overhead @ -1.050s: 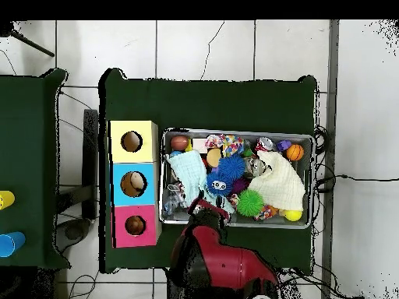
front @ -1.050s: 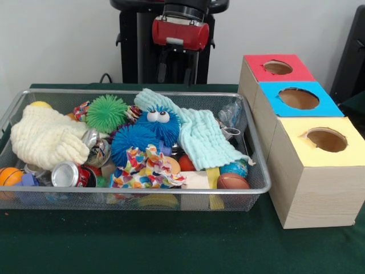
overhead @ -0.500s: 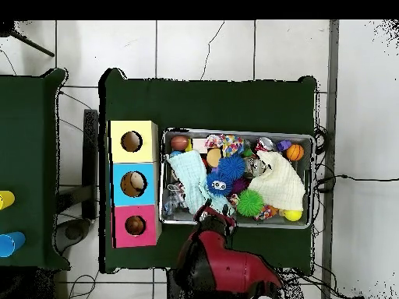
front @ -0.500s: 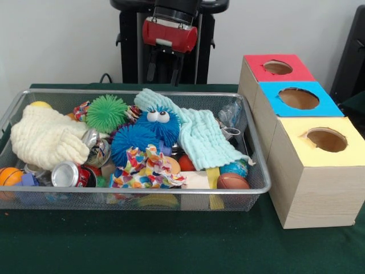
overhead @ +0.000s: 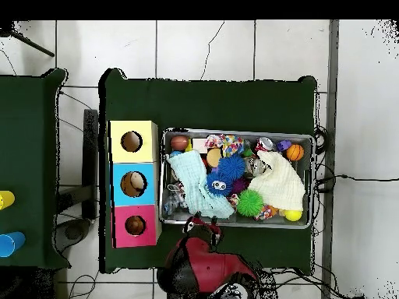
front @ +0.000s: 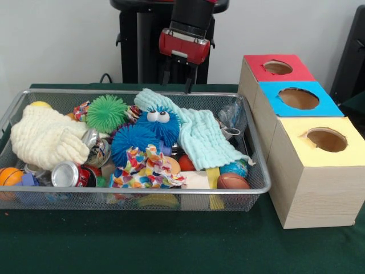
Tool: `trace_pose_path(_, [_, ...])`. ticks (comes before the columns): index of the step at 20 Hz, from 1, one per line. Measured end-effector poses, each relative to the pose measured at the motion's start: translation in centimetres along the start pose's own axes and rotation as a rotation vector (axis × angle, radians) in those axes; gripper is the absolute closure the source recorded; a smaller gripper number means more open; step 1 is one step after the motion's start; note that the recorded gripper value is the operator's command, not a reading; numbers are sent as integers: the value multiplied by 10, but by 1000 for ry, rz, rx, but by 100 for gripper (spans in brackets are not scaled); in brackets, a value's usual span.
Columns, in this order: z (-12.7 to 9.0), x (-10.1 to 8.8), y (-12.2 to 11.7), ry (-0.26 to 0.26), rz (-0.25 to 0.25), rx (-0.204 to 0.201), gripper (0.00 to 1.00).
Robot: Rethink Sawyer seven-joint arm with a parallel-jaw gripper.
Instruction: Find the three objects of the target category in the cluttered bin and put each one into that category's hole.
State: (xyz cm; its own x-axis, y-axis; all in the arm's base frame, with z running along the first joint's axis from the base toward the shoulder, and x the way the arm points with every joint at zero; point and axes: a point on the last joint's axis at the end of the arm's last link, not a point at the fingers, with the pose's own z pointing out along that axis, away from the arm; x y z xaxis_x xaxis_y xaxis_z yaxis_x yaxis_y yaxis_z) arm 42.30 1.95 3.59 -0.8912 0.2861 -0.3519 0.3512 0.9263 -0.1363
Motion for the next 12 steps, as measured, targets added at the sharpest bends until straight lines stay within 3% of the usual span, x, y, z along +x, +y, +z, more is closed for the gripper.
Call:
trace_pose_path(6, [14,21,-2,44,-22,16,0])
trace_pose_path(12, [18,22,-24,16,-20,51,0])
